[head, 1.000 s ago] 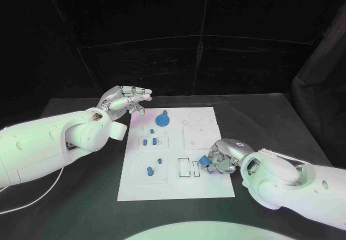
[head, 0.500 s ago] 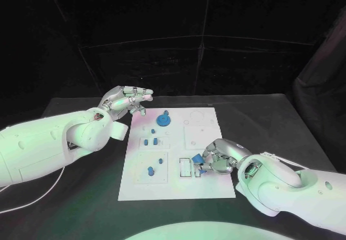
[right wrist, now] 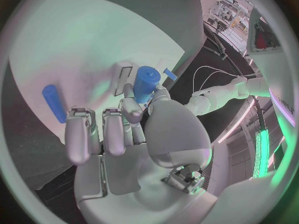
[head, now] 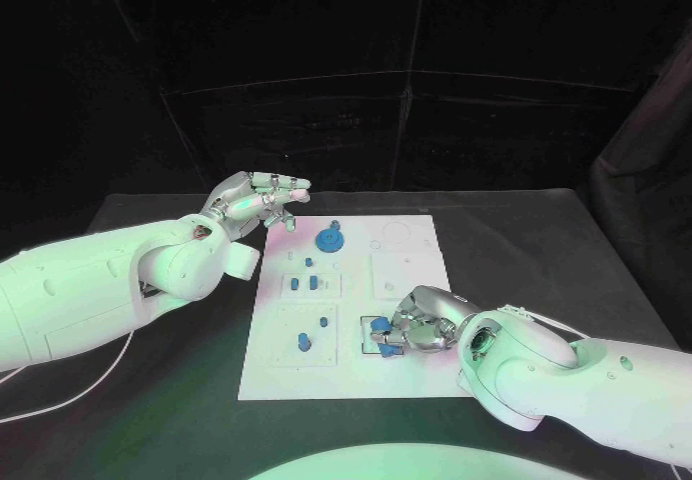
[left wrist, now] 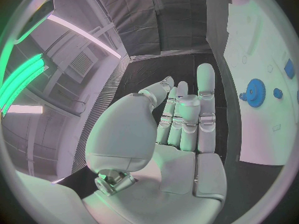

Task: Assemble the parts on the task board

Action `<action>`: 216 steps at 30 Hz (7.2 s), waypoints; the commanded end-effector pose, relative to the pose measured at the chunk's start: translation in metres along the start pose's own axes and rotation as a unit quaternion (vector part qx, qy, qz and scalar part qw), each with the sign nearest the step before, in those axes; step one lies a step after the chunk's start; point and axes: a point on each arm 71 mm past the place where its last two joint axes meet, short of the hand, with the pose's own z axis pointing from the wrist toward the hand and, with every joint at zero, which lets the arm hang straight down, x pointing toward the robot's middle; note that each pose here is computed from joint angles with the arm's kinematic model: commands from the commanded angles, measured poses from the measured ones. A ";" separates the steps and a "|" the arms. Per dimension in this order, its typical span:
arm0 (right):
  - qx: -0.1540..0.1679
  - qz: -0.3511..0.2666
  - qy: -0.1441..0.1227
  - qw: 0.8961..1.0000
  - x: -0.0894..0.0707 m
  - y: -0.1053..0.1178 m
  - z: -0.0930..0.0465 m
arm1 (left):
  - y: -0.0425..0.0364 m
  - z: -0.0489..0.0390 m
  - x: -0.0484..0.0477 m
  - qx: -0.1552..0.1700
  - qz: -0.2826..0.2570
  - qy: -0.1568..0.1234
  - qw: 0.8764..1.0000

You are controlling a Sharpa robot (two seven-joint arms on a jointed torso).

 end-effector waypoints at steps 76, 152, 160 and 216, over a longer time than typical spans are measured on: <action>0.041 -0.113 -0.051 0.991 -0.073 -0.063 -0.035 | -0.0010 -0.0028 -0.0026 -0.001 -0.004 0.003 1.000; 0.026 -0.035 -0.019 0.999 -0.032 -0.034 -0.024 | 0.0004 -0.0040 -0.0035 -0.005 -0.003 0.003 1.000; 0.052 0.004 0.011 0.999 -0.024 -0.032 -0.015 | 0.0003 -0.0039 -0.0027 -0.004 -0.004 0.004 1.000; 0.041 -0.009 0.014 0.999 -0.015 -0.017 0.002 | 0.0000 -0.0043 -0.0019 -0.005 -0.004 0.006 1.000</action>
